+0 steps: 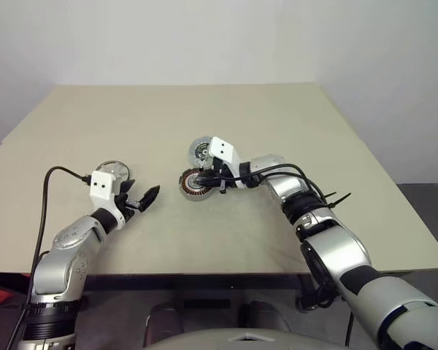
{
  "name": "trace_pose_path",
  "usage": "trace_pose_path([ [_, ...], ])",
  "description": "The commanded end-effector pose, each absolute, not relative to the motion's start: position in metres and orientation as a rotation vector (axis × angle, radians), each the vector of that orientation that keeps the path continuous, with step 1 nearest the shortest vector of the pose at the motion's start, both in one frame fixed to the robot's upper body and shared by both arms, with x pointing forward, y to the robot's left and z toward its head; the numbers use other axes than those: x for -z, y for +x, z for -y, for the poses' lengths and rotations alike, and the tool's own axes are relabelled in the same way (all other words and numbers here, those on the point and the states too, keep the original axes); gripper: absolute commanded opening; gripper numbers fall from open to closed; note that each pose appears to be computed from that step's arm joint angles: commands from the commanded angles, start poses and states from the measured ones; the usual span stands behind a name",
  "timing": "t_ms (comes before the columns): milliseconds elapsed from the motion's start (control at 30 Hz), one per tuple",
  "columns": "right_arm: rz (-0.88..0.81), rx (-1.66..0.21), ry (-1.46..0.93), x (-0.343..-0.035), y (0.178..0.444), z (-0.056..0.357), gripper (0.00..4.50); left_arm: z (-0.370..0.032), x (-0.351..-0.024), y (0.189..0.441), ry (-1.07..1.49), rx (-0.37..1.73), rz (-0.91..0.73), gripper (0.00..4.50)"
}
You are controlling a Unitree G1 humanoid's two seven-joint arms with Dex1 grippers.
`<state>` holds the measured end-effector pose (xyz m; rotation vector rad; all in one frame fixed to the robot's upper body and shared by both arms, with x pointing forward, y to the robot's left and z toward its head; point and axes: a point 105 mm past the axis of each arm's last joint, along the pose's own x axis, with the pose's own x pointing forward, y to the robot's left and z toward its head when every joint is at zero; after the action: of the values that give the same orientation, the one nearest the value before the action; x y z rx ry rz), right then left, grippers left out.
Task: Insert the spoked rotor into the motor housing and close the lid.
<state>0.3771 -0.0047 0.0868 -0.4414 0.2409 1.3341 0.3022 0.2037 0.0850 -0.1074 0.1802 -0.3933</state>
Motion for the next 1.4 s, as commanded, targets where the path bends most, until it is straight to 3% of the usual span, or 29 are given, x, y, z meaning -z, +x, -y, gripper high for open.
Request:
trace_pose_path([
  [33,-0.197,-1.295,-0.463,-0.098,0.387,0.002,0.59,-0.202,-0.097,0.302,-0.091,0.398,-0.139,4.5],
  [433,-0.199,-1.241,-0.462,-0.098,0.396,-0.002,0.59,-0.202,-0.098,0.302,-0.088,0.397,-0.139,4.5],
  [1400,-0.227,-1.309,-0.513,-0.08,0.383,-0.006,0.59,-0.214,-0.101,0.305,-0.07,0.368,-0.134,4.5],
])
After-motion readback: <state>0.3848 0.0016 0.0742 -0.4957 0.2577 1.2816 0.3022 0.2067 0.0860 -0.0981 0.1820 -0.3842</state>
